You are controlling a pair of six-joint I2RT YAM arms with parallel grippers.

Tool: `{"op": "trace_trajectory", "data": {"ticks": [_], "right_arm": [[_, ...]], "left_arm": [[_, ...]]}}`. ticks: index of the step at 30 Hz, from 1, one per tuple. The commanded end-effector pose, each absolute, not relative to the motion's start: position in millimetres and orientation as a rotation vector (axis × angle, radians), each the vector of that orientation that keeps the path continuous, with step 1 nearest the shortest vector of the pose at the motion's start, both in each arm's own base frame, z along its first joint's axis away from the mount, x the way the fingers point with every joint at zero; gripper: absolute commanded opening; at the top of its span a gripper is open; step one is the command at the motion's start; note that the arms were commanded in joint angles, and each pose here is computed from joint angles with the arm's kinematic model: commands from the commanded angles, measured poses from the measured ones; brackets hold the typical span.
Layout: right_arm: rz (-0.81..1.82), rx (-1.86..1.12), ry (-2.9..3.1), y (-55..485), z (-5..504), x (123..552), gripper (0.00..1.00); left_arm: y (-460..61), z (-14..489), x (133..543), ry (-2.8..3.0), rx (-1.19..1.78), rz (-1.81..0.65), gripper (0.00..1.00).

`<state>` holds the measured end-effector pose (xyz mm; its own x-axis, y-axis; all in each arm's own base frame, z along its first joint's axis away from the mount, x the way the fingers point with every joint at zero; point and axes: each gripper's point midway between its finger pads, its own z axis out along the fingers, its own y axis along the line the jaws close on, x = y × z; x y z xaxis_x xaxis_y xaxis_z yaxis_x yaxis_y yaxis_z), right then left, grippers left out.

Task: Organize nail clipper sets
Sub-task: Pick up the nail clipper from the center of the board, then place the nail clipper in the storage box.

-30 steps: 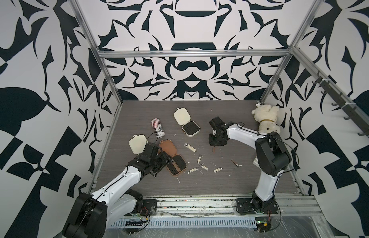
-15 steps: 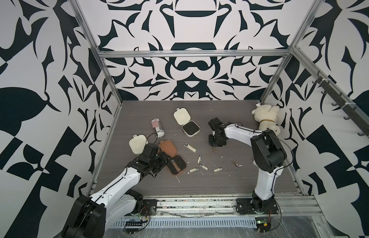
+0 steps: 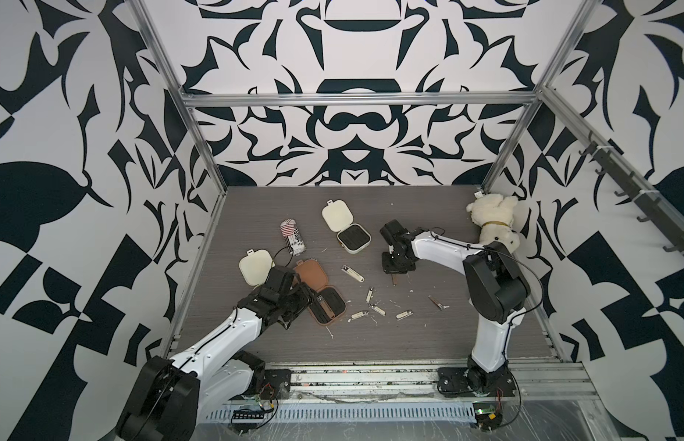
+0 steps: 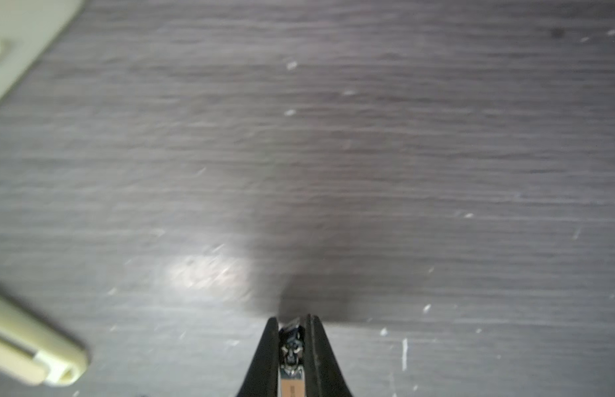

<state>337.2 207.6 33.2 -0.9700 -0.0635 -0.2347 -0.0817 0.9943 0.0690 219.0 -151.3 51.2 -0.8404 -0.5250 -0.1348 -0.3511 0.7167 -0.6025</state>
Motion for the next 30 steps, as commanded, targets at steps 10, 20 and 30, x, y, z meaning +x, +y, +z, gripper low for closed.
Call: {"op": "trace_trajectory", "data": {"ticks": [10,20,30], "right_arm": [[0.29,-0.471,2.686,339.6,101.5,301.6,0.09],[0.365,-0.661,2.664,412.3,77.8,272.2,0.08],[0.38,-0.691,2.66,422.5,70.6,263.5,0.08]], "left_arm": [[-146.1,32.0,209.5,2.683,-0.681,-0.778,0.56],[-139.9,21.8,201.1,2.699,-0.7,-0.747,0.52],[-137.5,17.3,199.0,2.703,-0.71,-0.734,0.5]]}}
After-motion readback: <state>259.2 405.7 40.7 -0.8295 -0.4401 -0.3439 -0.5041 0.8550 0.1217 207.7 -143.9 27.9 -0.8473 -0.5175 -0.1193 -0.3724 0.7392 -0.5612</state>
